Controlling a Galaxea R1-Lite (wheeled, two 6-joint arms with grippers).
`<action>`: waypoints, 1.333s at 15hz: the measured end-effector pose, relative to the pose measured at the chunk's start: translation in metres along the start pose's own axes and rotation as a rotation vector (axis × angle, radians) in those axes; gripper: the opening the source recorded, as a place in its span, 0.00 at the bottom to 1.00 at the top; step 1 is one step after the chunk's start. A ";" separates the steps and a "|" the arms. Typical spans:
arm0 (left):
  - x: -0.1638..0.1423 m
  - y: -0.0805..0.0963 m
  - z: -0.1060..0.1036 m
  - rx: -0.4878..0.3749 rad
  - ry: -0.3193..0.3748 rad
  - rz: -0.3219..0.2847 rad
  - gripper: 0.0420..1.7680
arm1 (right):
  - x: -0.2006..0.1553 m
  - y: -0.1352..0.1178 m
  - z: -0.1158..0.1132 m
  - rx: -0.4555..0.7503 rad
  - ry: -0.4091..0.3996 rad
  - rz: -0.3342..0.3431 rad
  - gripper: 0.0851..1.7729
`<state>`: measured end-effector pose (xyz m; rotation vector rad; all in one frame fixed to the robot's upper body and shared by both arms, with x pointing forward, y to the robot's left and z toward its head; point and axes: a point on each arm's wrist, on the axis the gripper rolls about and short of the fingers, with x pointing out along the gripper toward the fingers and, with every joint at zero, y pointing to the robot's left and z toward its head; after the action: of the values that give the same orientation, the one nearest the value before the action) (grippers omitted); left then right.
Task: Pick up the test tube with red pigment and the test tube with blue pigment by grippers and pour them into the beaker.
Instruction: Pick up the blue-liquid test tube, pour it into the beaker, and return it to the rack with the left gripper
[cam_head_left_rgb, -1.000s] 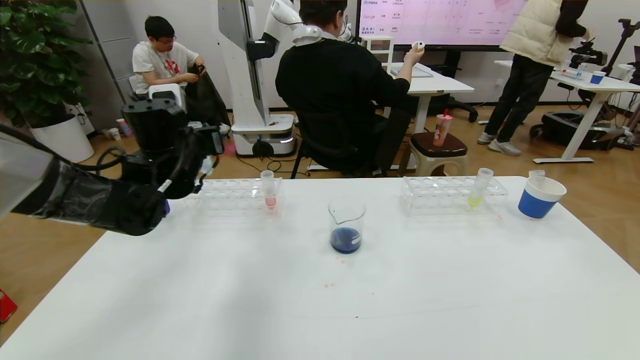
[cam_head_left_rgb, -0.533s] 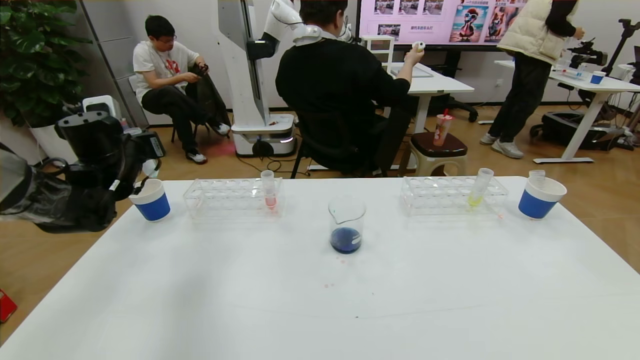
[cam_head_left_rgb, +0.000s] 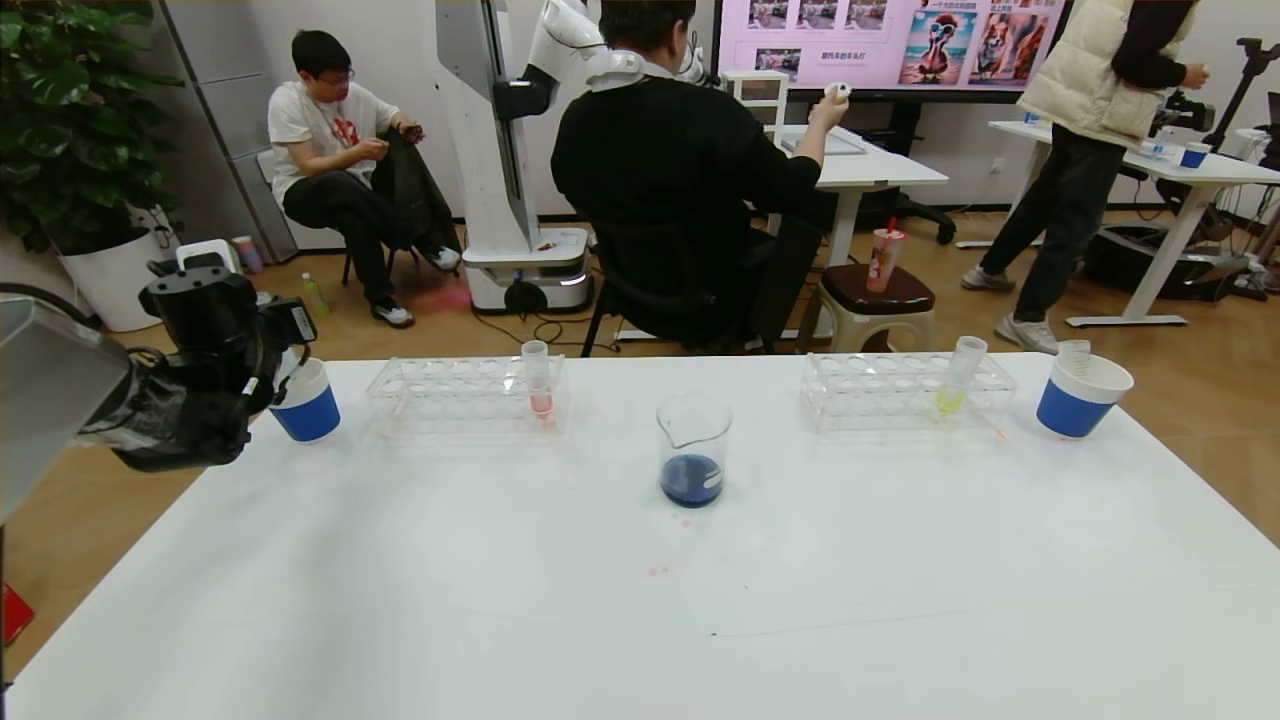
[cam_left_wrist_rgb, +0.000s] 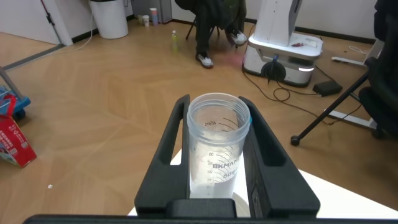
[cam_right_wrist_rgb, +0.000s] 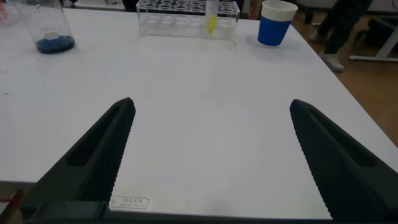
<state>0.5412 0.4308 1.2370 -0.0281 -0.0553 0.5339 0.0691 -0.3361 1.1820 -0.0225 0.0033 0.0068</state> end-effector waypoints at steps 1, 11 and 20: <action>0.003 0.000 -0.007 0.002 0.010 0.004 0.27 | 0.000 0.000 0.000 0.000 0.000 0.000 0.98; 0.004 0.000 -0.046 0.002 0.049 0.011 0.27 | 0.000 0.000 0.000 0.000 0.000 0.000 0.98; 0.001 -0.001 -0.049 0.003 0.054 0.009 0.36 | 0.000 0.000 0.000 0.000 0.000 0.000 0.98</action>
<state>0.5456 0.4302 1.1879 -0.0395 -0.0015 0.5416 0.0691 -0.3361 1.1820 -0.0225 0.0038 0.0066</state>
